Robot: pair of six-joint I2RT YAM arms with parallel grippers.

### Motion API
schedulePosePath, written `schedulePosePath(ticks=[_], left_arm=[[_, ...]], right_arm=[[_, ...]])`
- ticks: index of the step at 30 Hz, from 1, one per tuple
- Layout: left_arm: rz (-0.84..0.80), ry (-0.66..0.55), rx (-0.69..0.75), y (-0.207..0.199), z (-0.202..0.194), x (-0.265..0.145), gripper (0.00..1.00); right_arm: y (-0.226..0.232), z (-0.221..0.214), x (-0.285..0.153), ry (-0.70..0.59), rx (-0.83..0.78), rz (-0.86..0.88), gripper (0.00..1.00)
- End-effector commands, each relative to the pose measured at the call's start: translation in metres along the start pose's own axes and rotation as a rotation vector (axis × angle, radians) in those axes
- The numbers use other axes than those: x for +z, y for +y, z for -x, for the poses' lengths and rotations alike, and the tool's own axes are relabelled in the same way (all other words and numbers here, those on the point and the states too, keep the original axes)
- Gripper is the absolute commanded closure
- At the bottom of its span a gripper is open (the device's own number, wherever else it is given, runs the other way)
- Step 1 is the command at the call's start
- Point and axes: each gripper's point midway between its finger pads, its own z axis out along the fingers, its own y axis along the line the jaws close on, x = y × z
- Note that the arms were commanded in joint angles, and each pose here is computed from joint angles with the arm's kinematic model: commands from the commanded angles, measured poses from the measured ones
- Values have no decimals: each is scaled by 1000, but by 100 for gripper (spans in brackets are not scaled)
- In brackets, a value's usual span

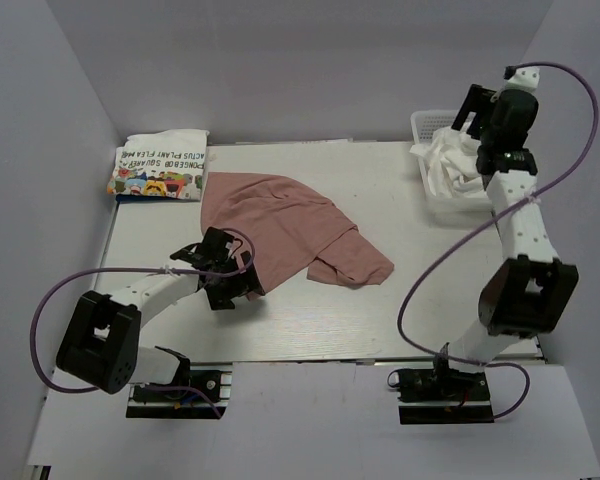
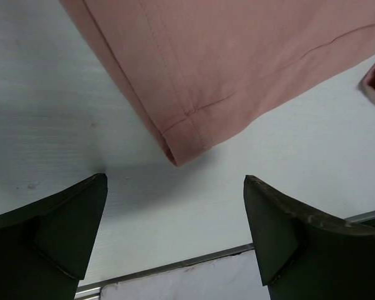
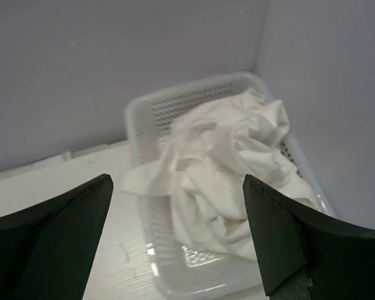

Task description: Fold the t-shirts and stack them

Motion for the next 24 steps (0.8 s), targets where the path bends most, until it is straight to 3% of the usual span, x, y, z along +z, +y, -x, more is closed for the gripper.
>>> schedulePosePath(ticks=[1,3,4,6,7,9,10,13,14,15,16,18,24], left_arm=[[24,-31,27,-1,4,3,0],[83,-43,19,7,5,6,3],[100,-43,28,7,6,9,7],[135,-61,6,12,11,12,15],[133,-57,16,10,9,14,18],[152,-71,5,12,13,21,25],[151,-72,5,12,14,23,32],[151,-66,13,8,17,31,49],[156,-74,14,7,20,31,73],[156,-74,14,7,20,31,90],[155,-75,14,5,22,32,100],[141,-89,28,0,27,29,100],[53,-309,46,-32,72,-16,100]], right_arm=[[42,-20,-30,1,-50,70,10],[76,-21,-62,-30,-37,127,10],[75,-52,-66,26,-43,118,10],[97,-49,-95,3,5,173,10],[95,-88,-98,77,-8,172,10],[113,-93,-124,73,28,237,10],[114,-130,-129,150,22,254,10],[135,-158,-157,220,34,353,10],[141,-176,-169,273,28,383,10],[143,-194,-178,317,35,406,10],[159,-208,-196,369,20,501,10],[170,-235,-216,440,-17,561,10],[156,-310,-249,663,-142,497,10]])
